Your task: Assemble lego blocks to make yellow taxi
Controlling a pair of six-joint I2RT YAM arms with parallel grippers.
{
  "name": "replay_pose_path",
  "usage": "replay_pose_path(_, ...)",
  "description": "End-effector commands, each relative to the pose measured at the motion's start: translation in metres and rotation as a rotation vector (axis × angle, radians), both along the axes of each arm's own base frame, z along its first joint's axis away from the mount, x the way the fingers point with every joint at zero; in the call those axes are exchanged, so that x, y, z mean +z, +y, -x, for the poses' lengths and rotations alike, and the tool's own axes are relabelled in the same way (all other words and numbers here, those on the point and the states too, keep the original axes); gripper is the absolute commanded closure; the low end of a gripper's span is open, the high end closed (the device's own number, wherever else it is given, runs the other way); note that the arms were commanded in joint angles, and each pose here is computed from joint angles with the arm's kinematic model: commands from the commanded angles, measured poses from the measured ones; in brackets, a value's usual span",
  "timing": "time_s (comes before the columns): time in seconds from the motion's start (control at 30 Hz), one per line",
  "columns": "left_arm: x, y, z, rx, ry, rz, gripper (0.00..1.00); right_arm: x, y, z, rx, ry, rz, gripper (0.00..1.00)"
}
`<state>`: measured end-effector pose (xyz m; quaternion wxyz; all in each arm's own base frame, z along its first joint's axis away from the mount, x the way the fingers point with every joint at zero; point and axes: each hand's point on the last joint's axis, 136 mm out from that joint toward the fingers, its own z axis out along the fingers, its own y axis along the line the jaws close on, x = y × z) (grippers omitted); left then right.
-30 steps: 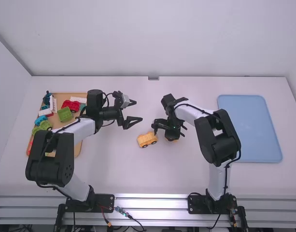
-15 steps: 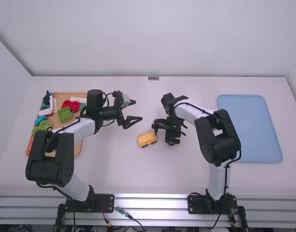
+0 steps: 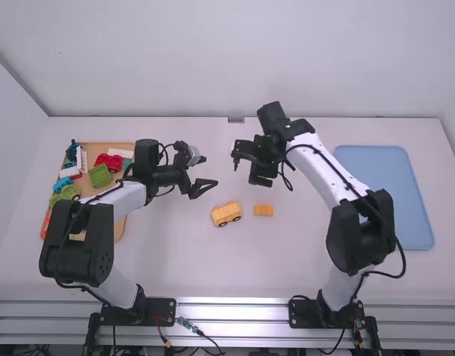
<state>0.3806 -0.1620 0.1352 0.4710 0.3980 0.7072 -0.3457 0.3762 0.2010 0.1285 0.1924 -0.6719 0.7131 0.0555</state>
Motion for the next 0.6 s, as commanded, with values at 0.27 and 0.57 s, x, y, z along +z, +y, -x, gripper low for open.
replay_pose_path(0.27,-0.036,-0.02,0.034,-0.123,-0.169,-0.111,0.01,-0.01,-0.015,0.008,-0.021,-0.015,-0.362,0.01)
replay_pose_path(0.57,-0.064,-0.039,0.062,-0.091,-0.097,-0.119,0.01,-0.06,-0.017,0.021,-0.007,-0.06,-0.393,0.01)
